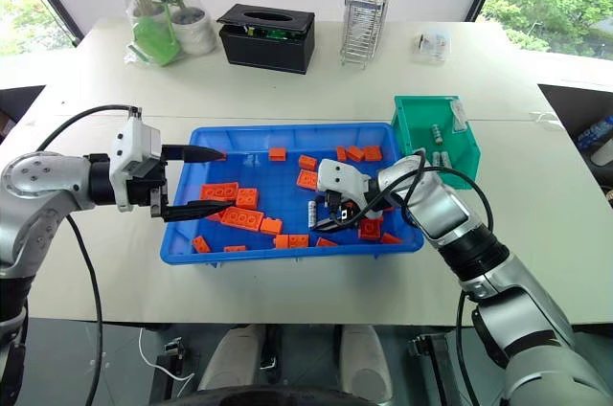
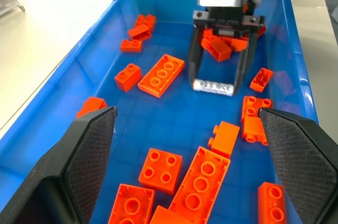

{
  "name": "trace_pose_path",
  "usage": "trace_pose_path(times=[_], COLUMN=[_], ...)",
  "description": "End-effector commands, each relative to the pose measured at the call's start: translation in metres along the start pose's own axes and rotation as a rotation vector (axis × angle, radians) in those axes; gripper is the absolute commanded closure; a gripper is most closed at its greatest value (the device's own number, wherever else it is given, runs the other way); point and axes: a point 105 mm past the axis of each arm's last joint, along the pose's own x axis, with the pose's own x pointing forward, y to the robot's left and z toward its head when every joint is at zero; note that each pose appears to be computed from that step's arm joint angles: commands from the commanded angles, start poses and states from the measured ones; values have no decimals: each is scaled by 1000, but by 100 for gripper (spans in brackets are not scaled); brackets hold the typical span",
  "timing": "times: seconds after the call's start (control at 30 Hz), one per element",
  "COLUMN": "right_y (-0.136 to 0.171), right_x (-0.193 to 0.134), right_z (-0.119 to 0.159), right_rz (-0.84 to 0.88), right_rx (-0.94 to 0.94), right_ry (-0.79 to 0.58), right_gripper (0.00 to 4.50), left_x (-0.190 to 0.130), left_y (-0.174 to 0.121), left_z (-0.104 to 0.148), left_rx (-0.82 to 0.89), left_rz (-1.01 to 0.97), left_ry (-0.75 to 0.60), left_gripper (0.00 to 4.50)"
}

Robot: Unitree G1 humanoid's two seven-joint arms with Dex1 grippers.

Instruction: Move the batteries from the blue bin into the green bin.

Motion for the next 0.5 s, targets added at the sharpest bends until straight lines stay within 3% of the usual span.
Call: trace_pose_path(times=[0.03,0.2,0.47,0.5], right_y=[-26,-57,-92,-96], right_x=[-59,-130,-194,-198], right_z=[55,57,0,-7], right_rz=[-136,-357,-657,-688], right_rx=[-18,20,167,182], right_ry=[-167,-173,-48,-33], right_gripper=[227,227,227,177], left_x=[-3,-3,-6,-7], left_y=[2,2,6,7], left_z=[9,7,2,2], left_rx=[40,37,32,31], left_rz=[4,-1,2,5], left_ry=[-18,-18,-14,-13], left_gripper=[0,0,0,0])
